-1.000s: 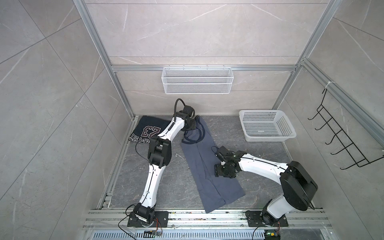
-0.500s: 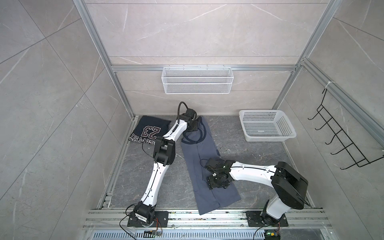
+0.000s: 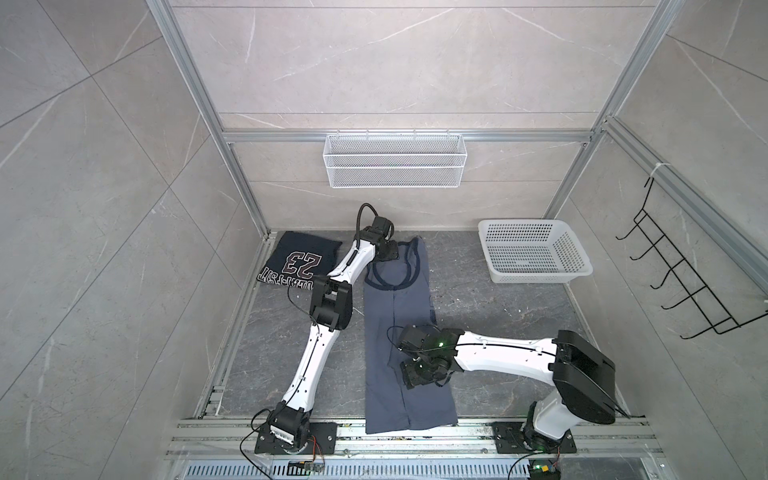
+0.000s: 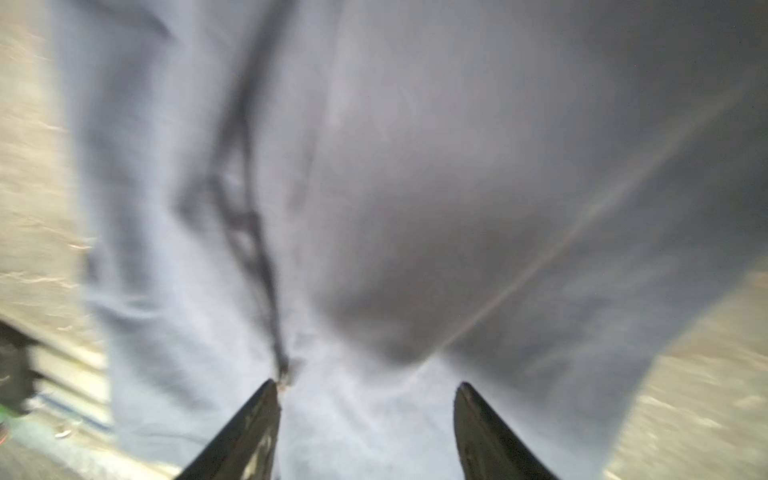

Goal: Fold and stack the tank tops
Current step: 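Lay the tank top flat with both grippers, right gripper pressing its near end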

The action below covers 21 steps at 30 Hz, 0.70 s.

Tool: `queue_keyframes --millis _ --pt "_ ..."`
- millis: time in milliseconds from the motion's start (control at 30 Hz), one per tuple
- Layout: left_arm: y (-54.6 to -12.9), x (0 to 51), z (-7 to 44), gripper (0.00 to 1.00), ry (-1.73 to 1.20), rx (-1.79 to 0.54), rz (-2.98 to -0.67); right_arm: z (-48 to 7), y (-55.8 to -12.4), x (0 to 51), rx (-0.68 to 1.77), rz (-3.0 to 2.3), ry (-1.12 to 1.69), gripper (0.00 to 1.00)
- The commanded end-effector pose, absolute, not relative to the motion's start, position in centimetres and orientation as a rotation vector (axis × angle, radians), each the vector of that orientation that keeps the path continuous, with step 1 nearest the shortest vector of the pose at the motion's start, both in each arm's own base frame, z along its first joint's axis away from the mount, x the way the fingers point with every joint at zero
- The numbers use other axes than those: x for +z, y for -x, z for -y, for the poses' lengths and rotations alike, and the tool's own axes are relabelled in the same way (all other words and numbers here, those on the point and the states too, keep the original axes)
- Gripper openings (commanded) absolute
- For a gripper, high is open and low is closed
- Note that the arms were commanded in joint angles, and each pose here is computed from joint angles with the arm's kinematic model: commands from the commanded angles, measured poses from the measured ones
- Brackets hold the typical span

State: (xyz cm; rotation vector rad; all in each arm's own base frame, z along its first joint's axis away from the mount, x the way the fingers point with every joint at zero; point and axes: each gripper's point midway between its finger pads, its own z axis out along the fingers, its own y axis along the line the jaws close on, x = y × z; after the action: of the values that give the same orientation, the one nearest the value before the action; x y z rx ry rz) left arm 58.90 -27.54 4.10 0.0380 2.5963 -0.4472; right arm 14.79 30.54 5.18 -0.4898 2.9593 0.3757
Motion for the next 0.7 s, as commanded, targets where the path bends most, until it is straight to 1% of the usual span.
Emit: queue_keyframes --millis 0,67,167,267,400,500,667 --pt "-58.0 11.8 28.8 0.65 -0.080 -0.563 -2.518 -32.4 -16.5 8.2 0.452 -2.853 0.483 0.62" --pt "-57.5 13.5 29.3 0.67 -0.088 -0.628 -2.511 -34.1 -16.8 8.3 0.516 -2.857 0.485 0.58" --pt "-57.2 15.6 29.4 0.67 -0.095 -0.648 -2.491 -36.6 -17.1 7.8 0.606 -2.871 0.471 0.55" --pt "-56.9 16.5 28.9 0.68 -0.086 -0.625 -2.479 -37.5 -17.7 6.7 0.582 -2.902 0.441 0.53" --pt "-56.9 17.4 27.8 0.69 -0.072 -0.597 -2.468 -37.6 -17.9 5.2 0.519 -2.943 0.423 0.47" --pt "-57.2 17.7 26.9 0.69 -0.047 -0.573 -2.463 -37.3 -17.7 4.1 0.491 -2.968 0.426 0.40" --pt "-58.1 17.1 25.5 0.69 0.013 -0.547 -2.462 -36.9 -17.3 3.1 0.478 -2.990 0.416 0.22"
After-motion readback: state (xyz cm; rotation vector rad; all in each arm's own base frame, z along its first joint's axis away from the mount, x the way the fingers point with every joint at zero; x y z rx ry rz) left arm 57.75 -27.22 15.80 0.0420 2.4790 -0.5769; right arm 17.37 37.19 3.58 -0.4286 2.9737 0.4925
